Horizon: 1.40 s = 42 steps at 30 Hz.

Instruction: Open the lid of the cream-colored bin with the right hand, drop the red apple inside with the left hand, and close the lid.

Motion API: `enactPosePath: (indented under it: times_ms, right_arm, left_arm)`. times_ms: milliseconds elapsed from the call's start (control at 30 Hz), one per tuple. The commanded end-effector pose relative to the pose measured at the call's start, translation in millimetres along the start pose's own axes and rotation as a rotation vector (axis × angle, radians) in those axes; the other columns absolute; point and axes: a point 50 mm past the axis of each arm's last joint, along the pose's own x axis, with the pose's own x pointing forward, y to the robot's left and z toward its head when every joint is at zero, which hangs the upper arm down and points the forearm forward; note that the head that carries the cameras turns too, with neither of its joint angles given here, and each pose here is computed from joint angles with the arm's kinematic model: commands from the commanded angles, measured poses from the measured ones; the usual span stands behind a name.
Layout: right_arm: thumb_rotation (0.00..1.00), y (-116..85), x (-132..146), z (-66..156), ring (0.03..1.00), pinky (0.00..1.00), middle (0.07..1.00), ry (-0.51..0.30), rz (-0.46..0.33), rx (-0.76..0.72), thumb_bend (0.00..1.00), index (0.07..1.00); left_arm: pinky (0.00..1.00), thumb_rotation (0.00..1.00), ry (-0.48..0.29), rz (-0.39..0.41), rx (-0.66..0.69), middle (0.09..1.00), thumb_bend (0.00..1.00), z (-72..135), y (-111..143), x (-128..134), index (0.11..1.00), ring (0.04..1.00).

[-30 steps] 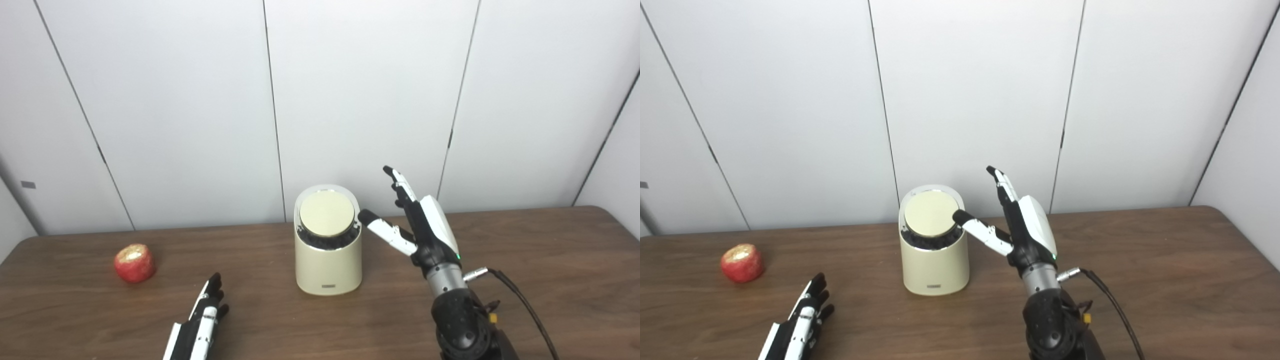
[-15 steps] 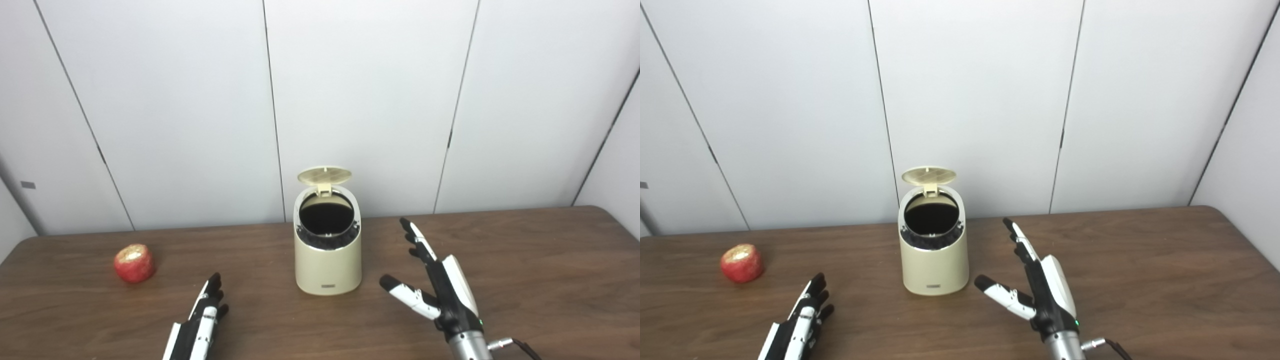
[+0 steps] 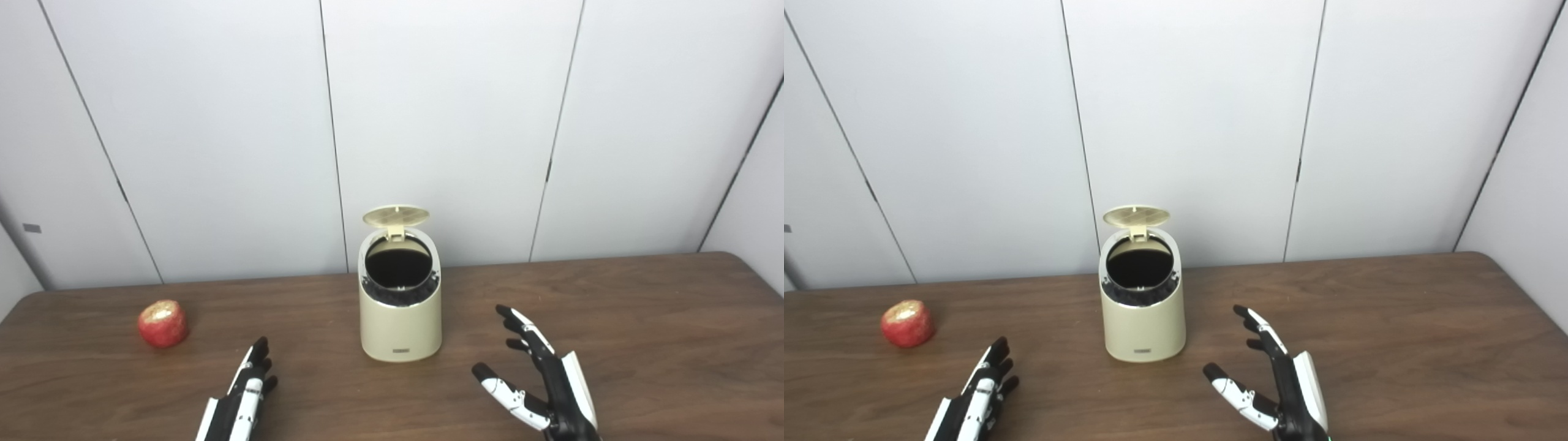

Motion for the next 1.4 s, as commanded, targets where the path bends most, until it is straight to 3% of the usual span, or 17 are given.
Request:
enactPosePath:
  times_ms: [0, 100, 233, 333, 400, 500, 567, 667, 867, 1033, 1100, 1200, 1267, 1333, 1367]
  right_arm:
    - [0.53, -7.9, 8.1, 4.3, 0.852, 0.76, 0.871, -0.067, -0.04, -0.006, 0.39, 0.828]
    - [0.63, -9.1, 7.7, 1.4, 0.832, 0.75, 0.841, -0.059, -0.06, -0.038, 0.29, 0.804]
    - [0.65, -9.0, 4.2, 0.0, 0.8, 0.71, 0.811, -0.04, -0.063, -0.032, 0.25, 0.78]
    - [0.64, -9.0, 1.1, -1.9, 0.793, 0.71, 0.803, -0.024, -0.057, -0.022, 0.23, 0.77]
    - [0.6, -9.9, -1.2, -4.6, 0.808, 0.73, 0.809, -0.009, -0.058, -0.013, 0.23, 0.776]
    - [0.58, -10.5, -1.8, -6.9, 0.813, 0.74, 0.814, 0.006, -0.061, -0.002, 0.25, 0.793]
    - [0.58, -10.6, -1.9, -8.9, 0.808, 0.73, 0.813, 0.008, -0.053, -0.011, 0.25, 0.797]
    - [0.62, -11.8, -2.9, -9.8, 0.802, 0.72, 0.81, 0.007, -0.045, -0.022, 0.24, 0.794]
    - [0.62, -13.3, -3.9, -12.4, 0.806, 0.73, 0.813, 0.01, -0.04, -0.028, 0.25, 0.796]
    - [0.58, -13.1, -3.5, -14.6, 0.803, 0.72, 0.81, 0.01, -0.034, -0.033, 0.23, 0.798]
    - [0.58, -13.2, -3.4, -14.6, 0.799, 0.72, 0.809, 0.009, -0.031, -0.037, 0.23, 0.798]
    - [0.59, -13.8, -3.4, -14.9, 0.796, 0.71, 0.807, 0.009, -0.03, -0.036, 0.23, 0.795]
    - [0.59, -15.4, -3.5, -16.5, 0.797, 0.71, 0.806, 0.01, -0.033, -0.031, 0.23, 0.794]
    - [0.57, -18.8, -3.3, -19.8, 0.809, 0.73, 0.81, 0.013, -0.038, -0.028, 0.24, 0.79]
    - [0.57, -20.8, -3.1, -21.9, 0.812, 0.74, 0.811, 0.014, -0.039, -0.028, 0.24, 0.79]
  left_arm:
    - [0.99, 0.86, -0.021, 0.0, 0.003, 0.993, 0.22, 6.7, 0.1, 1.5, 0.989, 0.991]
    - [0.98, 0.87, -0.039, 0.013, -0.004, 0.982, 0.18, 6.7, -1.9, 2.3, 0.978, 0.982]
    - [0.93, 0.84, -0.068, 0.039, 0.024, 0.954, 0.17, 7.4, -1.6, 3.6, 0.952, 0.949]
    - [0.89, 0.64, -0.087, 0.055, 0.093, 0.94, 0.22, 14.1, 0.3, 3.8, 0.939, 0.935]
    - [0.85, 0.4, -0.142, 0.082, 0.187, 0.909, 0.35, 26.3, 3.1, 2.0, 0.908, 0.908]
    - [0.77, 0.25, -0.267, 0.137, 0.296, 0.86, 0.53, 49.1, 9.0, -0.6, 0.856, 0.856]
    - [0.68, 0.25, -0.377, 0.19, 0.361, 0.823, 0.62, 72.8, 17.2, -3.5, 0.813, 0.795]
    - [0.71, 0.22, -0.516, 0.26, 0.403, 0.819, 0.69, 101.6, 32.3, -7.2, 0.806, 0.804]
    - [0.78, 0.25, -0.641, 0.379, 0.514, 0.869, 0.82, 137.9, 67.2, -3.5, 0.864, 0.869]
    - [0.93, 0.38, -0.607, 0.493, 0.609, 0.952, 0.88, 149.4, 91.4, 14.3, 0.941, 0.962]
    - [0.97, 0.44, -0.559, 0.539, 0.629, 0.975, 0.95, 151.0, 98.0, 21.3, 0.967, 0.985]
    - [1.0, 0.44, -0.483, 0.562, 0.616, 0.998, 0.99, 150.2, 105.3, 32.8, 0.994, 0.999]
    - [1.0, 0.43, -0.433, 0.564, 0.609, 1.0, 1.0, 148.4, 108.9, 40.9, 0.999, 1.0]
    - [0.9, 0.42, -0.375, 0.564, 0.613, 1.0, 1.0, 143.9, 112.2, 50.2, 1.0, 0.987]
    - [0.79, 0.41, -0.346, 0.564, 0.619, 0.988, 1.0, 140.8, 113.3, 54.5, 1.0, 0.94]
